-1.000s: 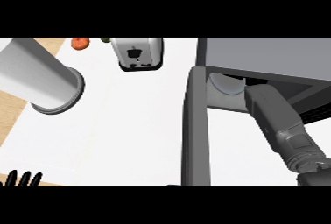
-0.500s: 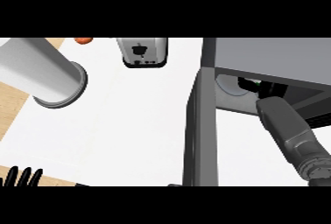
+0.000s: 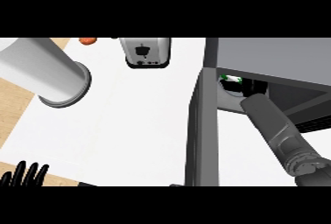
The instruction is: Pick up the milk, place it into the microwave and close the microwave
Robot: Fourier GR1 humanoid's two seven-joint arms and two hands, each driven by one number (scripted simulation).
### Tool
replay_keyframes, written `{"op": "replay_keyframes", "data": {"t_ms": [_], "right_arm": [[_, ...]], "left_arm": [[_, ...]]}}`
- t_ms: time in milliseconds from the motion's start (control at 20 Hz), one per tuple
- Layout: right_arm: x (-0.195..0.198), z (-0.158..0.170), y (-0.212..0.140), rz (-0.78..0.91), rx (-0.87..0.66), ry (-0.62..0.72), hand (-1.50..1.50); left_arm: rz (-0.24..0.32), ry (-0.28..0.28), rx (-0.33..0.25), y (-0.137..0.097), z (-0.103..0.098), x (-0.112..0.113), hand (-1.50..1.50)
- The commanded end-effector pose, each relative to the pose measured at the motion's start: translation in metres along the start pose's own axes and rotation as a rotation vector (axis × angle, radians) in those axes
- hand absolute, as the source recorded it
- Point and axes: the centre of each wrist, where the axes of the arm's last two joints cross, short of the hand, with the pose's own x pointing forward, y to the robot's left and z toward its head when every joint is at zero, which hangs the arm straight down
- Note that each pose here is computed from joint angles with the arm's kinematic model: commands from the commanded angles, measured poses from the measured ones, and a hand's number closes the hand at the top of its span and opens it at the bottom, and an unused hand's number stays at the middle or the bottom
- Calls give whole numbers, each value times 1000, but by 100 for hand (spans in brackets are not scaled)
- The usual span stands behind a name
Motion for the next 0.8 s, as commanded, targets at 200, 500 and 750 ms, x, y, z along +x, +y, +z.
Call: {"op": "replay_keyframes", "data": {"t_ms": [200,500,750], "right_arm": [[26,1,11,-104,151,-80,-150],[49,7,22,-280,201,-66,-150],[49,8,22,-424,205,-51,-150]], "left_arm": [[-15,-7,6,5,-1,-2,-150],[-13,1,2,3,1,-2,-150],[-4,-18,-2,-1,-2,0,-150]]}}
